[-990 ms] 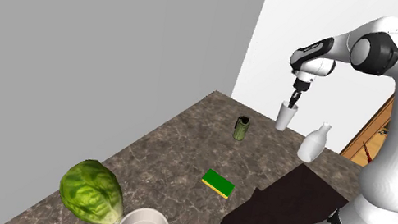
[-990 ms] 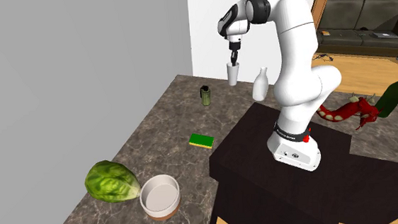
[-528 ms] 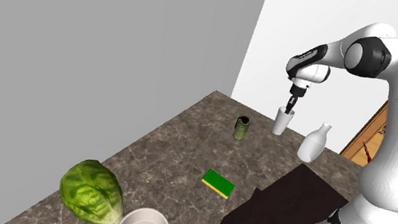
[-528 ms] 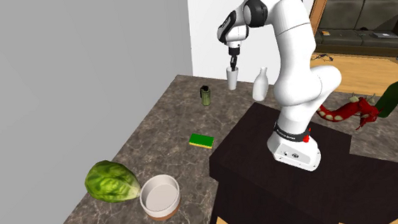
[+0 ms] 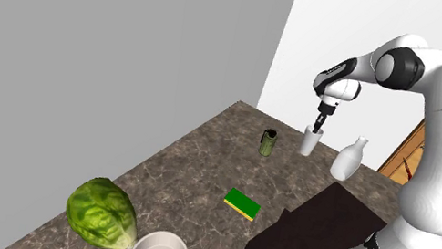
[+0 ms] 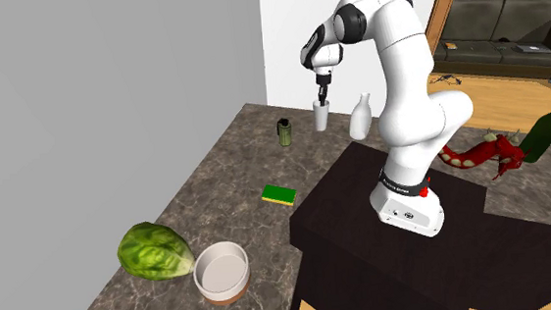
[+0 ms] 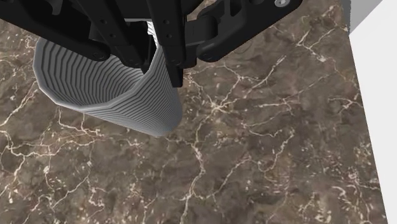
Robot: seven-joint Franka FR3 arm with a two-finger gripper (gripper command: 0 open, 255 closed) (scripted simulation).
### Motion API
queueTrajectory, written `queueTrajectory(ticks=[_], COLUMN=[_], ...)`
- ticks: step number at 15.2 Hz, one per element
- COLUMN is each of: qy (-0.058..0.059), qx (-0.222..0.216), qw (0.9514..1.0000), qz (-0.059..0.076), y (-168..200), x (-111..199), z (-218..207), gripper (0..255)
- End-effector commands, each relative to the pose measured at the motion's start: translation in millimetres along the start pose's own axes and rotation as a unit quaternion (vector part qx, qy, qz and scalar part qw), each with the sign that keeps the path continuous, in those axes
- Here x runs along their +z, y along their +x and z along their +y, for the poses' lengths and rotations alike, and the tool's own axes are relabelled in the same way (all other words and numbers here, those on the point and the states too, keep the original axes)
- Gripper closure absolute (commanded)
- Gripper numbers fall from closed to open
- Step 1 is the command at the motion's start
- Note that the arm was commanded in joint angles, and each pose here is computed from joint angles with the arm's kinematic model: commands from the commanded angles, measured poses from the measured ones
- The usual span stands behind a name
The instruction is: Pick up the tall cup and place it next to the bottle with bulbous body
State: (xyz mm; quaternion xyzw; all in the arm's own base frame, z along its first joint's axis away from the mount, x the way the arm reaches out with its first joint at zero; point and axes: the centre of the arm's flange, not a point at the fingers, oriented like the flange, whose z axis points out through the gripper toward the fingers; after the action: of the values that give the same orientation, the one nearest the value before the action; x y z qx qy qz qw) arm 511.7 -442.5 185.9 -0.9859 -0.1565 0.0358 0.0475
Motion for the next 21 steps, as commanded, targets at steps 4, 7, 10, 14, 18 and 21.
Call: queueTrajectory(ticks=[4,7,10,14,18,21], qy=[0.000,0.000,0.000,0.000,0.000,0.000], qx=[0.000,0.000,0.000,0.000,0.000,0.000], qw=[1.0000,1.0000,1.0000,1.0000,1.0000,1.0000], qz=[0.000,0.000,0.000,0.000,0.000,0.000], y=[1.4,2.3,2.5,2.5,2.5,2.5], x=[26.5,42.3,45.4,45.4,45.4,45.4], z=[2.8,4.5,4.8,4.8,4.8,4.8], gripper=[255,255,255,255,0,0])
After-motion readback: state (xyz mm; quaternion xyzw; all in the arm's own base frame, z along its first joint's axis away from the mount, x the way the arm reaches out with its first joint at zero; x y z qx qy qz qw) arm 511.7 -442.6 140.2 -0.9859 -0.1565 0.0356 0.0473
